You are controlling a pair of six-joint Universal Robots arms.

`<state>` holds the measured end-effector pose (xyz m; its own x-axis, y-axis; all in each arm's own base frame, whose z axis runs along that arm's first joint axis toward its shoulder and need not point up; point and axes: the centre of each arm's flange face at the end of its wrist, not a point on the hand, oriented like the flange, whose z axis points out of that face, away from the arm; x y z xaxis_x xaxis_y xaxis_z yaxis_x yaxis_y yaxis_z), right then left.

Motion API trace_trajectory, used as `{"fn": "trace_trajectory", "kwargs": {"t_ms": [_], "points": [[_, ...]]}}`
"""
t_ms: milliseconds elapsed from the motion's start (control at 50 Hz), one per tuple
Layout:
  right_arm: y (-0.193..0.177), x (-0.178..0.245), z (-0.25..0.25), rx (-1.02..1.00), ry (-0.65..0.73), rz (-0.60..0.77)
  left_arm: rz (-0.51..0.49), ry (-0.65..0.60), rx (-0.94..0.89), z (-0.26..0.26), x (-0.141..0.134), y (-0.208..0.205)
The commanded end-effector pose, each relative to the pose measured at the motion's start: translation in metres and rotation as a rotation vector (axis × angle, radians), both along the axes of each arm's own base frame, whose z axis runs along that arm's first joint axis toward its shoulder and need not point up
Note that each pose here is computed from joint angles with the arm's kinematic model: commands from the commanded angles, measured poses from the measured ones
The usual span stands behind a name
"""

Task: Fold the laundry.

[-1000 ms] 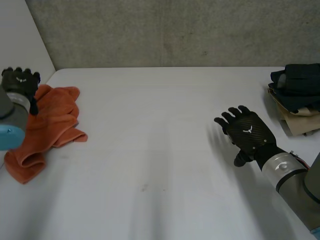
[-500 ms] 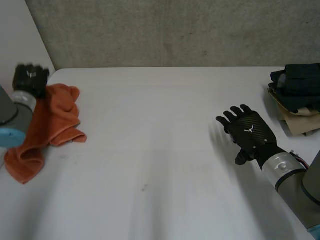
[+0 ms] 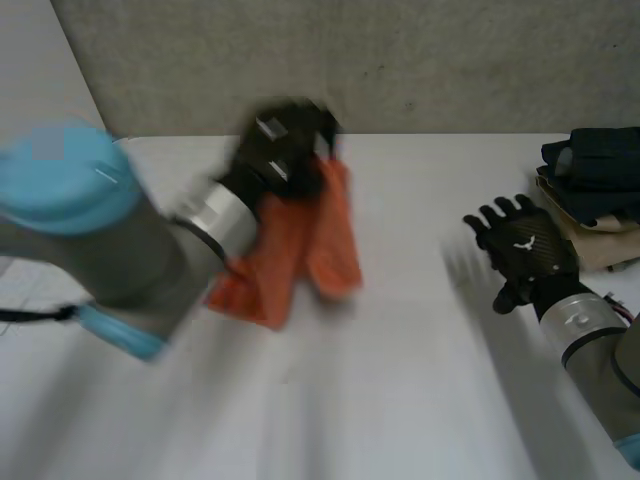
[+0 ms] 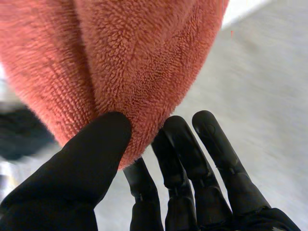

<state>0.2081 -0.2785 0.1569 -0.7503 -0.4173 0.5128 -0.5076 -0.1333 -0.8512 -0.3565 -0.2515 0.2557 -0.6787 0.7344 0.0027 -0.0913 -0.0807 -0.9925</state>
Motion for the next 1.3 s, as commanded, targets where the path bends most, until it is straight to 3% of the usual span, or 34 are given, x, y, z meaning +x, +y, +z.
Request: {"fn": "trace_trajectory", "kwargs": {"t_ms": [20, 180, 280, 400, 500, 620, 720, 780, 960, 1100, 1160, 1200, 1300], "points": [[-0.010, -0.012, 0.004, -0.022, -0.008, -0.082, -0.131, -0.173, 0.113, -0.080, -0.043, 0.036], [-0.006, -0.011, 0.006, 0.025, -0.069, -0.087, 0.090, -0.193, 0.030, -0.044, -0.024, 0.017], [-0.002, -0.010, 0.014, 0.124, -0.146, -0.093, 0.195, -0.175, 0.011, -0.013, 0.010, 0.019], [0.007, -0.005, 0.028, 0.348, -0.196, -0.075, 0.250, -0.265, 0.053, -0.031, 0.046, 0.027], [0.016, 0.008, 0.033, 0.439, -0.207, -0.005, 0.304, -0.435, 0.094, -0.071, 0.073, 0.019], [0.026, 0.039, 0.010, 0.497, -0.194, 0.097, 0.262, -0.543, 0.159, -0.111, 0.083, 0.009], [0.038, 0.064, -0.007, 0.500, -0.171, 0.175, 0.129, -0.511, 0.170, -0.123, 0.073, 0.005], [0.041, 0.078, -0.015, 0.474, -0.168, 0.217, 0.102, -0.486, 0.137, -0.125, 0.066, -0.001], [0.032, 0.097, -0.031, 0.411, -0.142, 0.179, 0.076, -0.444, 0.052, -0.140, 0.043, -0.017], [0.012, 0.097, -0.014, 0.318, -0.155, 0.106, 0.027, -0.434, 0.021, -0.143, 0.017, -0.013], [0.009, 0.096, 0.001, 0.276, -0.165, 0.106, 0.037, -0.414, -0.008, -0.125, 0.016, -0.013], [0.008, 0.095, 0.016, 0.237, -0.166, 0.109, 0.064, -0.364, -0.081, -0.083, 0.018, -0.011], [0.018, 0.089, 0.102, -0.021, -0.153, 0.148, 0.105, -0.238, -0.218, -0.002, 0.029, 0.006]]}}
